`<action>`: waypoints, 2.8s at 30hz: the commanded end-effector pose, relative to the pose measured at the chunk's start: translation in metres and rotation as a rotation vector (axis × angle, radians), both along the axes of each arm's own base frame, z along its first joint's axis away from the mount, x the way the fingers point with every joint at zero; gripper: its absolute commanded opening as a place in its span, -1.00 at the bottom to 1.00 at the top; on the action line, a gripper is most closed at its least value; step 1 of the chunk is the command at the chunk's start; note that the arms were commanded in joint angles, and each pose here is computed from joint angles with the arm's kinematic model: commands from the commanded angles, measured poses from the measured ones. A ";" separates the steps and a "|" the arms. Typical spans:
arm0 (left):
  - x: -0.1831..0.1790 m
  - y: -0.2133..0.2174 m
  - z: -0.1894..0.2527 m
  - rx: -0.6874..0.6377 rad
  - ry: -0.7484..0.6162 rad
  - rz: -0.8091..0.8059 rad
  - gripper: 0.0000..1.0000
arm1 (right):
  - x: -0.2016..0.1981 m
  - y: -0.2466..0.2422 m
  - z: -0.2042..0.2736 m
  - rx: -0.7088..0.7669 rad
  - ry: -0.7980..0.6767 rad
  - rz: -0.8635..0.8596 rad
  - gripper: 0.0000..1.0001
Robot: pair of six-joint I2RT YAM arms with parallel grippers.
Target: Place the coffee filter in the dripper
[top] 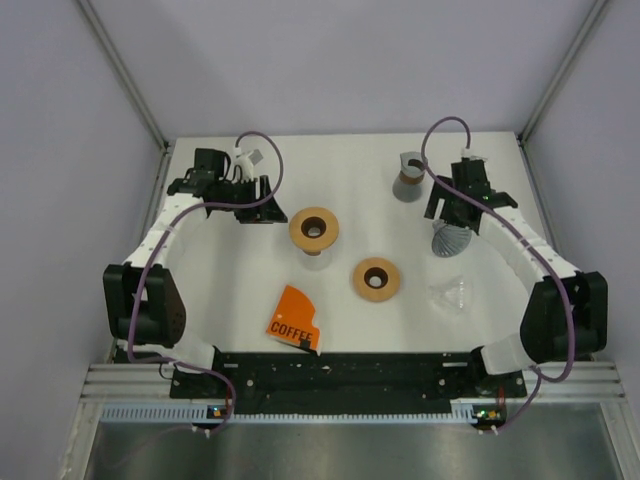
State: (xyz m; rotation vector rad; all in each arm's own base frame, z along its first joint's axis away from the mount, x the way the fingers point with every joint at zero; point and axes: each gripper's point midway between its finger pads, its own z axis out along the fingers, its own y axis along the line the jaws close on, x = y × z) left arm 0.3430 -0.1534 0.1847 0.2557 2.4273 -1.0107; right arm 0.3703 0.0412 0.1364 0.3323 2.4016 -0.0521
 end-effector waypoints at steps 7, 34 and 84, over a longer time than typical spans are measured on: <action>-0.001 0.000 0.018 -0.002 -0.078 -0.013 0.21 | 0.007 0.013 -0.025 0.106 -0.059 -0.056 0.57; -0.001 -0.002 0.024 -0.012 -0.101 -0.026 0.21 | 0.015 0.057 -0.029 0.091 -0.022 0.272 -1.00; -0.007 -0.014 0.187 0.137 -0.669 0.032 0.84 | -0.071 0.304 0.182 -1.612 -0.703 1.208 -1.00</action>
